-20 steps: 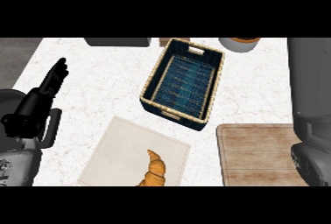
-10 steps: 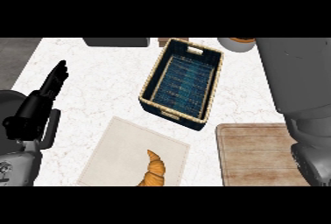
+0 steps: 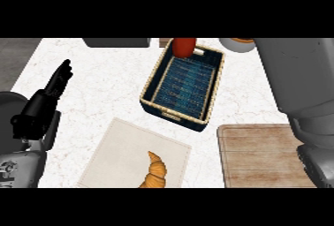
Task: Pick the bell pepper from the cutting board and place it in the basket
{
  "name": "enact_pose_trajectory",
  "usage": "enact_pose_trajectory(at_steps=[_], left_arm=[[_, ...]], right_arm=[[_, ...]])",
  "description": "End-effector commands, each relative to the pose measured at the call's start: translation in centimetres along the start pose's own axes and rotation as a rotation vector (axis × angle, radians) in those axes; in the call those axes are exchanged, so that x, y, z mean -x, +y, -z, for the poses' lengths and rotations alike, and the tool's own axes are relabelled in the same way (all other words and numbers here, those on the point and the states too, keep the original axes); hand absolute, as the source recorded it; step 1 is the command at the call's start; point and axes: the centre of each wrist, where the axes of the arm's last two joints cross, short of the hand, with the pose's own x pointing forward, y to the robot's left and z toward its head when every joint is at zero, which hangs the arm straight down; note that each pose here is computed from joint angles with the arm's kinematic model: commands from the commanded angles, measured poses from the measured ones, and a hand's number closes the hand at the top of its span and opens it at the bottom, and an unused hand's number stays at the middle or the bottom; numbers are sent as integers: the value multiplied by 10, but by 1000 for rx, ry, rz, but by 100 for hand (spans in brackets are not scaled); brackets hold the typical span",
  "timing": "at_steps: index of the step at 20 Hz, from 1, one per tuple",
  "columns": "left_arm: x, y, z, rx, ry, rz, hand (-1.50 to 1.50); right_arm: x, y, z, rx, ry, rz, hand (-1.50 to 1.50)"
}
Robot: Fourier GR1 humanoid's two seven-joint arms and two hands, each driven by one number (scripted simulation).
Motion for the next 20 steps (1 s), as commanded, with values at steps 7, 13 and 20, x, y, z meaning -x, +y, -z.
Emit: enact_pose_trajectory(at_steps=[7, 13, 20], left_arm=[[7, -4, 1, -2, -5, -4, 0], [11, -2, -6, -8, -2, 5, 0], [12, 6, -13, -12, 12, 6, 0]], right_arm=[[0, 8, 5, 83, -85, 292, -150], [31, -20, -2, 318, -8, 639, -150], [135, -61, -12, 526, 117, 799, -150]])
